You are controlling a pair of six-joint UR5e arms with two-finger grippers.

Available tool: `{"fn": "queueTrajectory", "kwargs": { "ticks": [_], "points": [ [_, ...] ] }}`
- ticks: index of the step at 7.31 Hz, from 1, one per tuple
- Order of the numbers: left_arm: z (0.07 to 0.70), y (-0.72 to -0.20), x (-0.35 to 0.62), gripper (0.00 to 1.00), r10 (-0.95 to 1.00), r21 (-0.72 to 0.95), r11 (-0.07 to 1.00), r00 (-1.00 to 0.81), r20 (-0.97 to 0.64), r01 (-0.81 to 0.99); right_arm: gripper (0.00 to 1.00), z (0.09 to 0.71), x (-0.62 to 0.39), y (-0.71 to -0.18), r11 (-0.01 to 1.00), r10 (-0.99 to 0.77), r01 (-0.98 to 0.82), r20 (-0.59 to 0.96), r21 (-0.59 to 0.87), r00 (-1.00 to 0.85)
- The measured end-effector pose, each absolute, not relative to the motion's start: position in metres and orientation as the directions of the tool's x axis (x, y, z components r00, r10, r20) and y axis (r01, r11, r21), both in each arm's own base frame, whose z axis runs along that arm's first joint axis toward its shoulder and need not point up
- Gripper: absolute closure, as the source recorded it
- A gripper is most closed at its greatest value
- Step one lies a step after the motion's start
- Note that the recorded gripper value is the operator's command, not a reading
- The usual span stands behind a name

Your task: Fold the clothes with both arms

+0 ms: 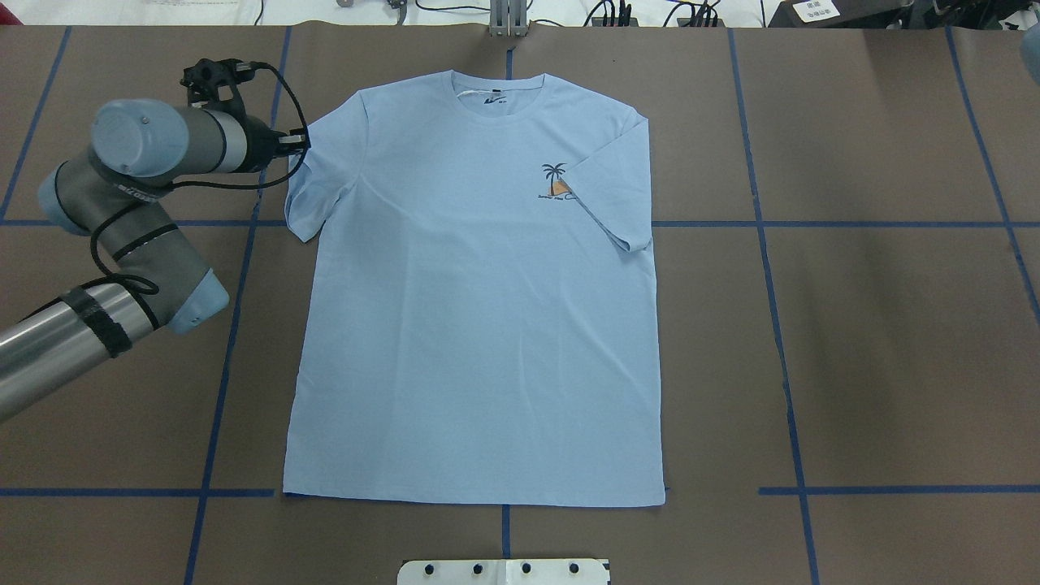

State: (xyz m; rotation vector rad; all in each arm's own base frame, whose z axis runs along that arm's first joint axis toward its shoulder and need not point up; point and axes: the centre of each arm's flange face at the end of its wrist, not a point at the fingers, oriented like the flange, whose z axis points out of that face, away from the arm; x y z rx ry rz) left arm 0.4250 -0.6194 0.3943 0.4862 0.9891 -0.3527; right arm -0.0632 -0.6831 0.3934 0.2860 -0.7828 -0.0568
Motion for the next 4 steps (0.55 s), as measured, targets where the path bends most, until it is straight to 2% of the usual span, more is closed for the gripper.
{"fn": "queueTrajectory", "kwargs": {
  "ticks": [2,4],
  "points": [
    [0.333,-0.603,0.489,1.00,-0.122,0.163,0.846,0.482,-0.868,0.508,0.00,0.394,-0.063,-0.683,0.960,-0.154,-0.056,0.687,0.274,0.710],
    [0.316,-0.591,0.520,1.00,-0.135,0.152,0.847,0.482,-0.866,0.509,0.00,0.396,-0.063,-0.682,0.961,-0.153,-0.055,0.687,0.271,0.710]
  ]
}}
